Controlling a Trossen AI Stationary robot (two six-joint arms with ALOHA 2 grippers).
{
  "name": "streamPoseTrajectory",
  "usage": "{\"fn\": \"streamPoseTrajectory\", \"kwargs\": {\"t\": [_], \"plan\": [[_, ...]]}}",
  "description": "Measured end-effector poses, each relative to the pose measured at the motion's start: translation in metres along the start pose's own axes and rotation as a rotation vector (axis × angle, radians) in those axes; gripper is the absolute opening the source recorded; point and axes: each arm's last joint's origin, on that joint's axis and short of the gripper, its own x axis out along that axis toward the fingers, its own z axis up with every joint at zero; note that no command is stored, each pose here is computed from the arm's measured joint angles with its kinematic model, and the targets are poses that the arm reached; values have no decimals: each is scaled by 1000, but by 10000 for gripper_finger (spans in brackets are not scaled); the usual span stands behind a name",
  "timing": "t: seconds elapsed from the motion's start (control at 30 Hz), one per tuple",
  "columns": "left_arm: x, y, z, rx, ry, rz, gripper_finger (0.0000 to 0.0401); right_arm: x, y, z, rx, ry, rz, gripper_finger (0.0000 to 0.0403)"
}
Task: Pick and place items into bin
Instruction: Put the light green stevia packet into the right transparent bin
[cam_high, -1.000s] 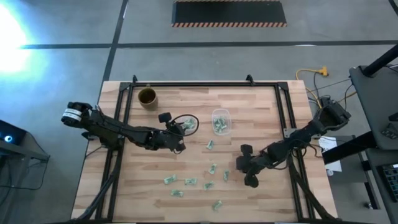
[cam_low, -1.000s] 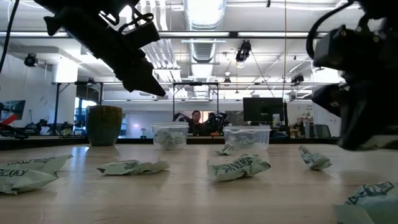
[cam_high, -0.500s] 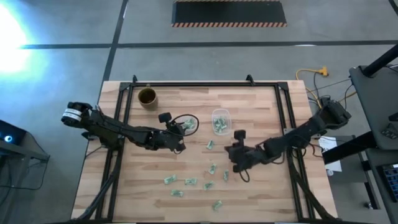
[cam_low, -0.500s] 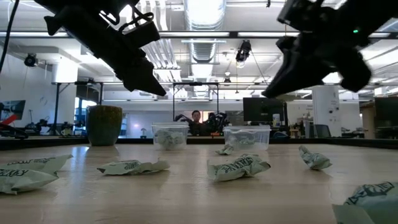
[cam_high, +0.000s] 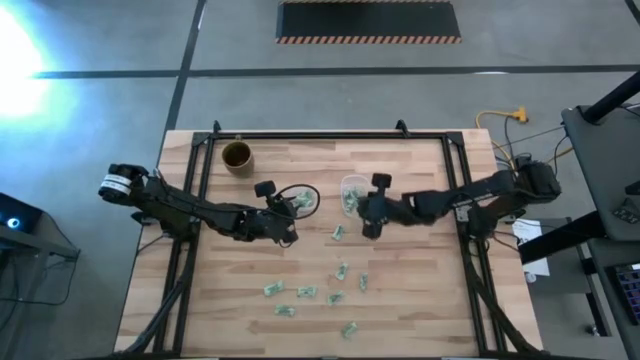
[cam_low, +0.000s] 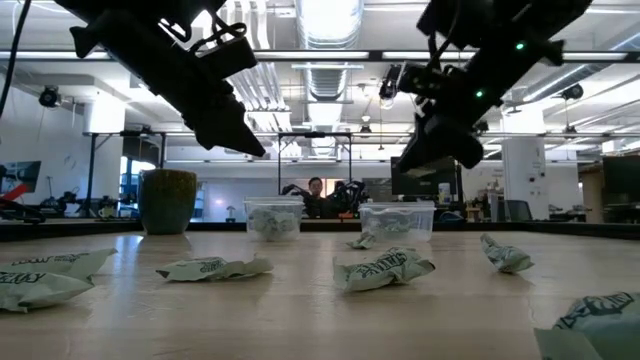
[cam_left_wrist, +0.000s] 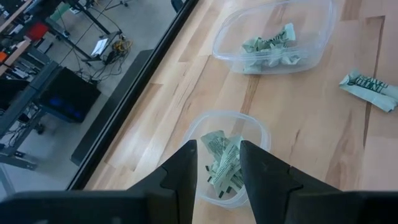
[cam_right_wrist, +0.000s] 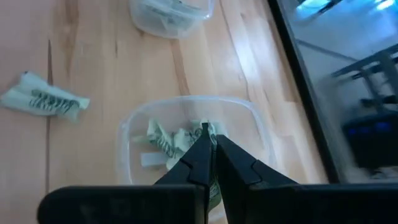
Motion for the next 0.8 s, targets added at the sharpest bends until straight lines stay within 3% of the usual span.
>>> {"fn": "streamPoseTrajectory", "kwargs": {"t": [0.27,0.5,0.8], "plan": [[0,0,0,0,0,0,105,20,-34,0,125,-67,137,13],[0,0,0,0,0,0,105,30,-51,-10,175,-41,130,13],[0,0,0,0,0,0,105,32,-53,-11,198,-68,169,13]]}}
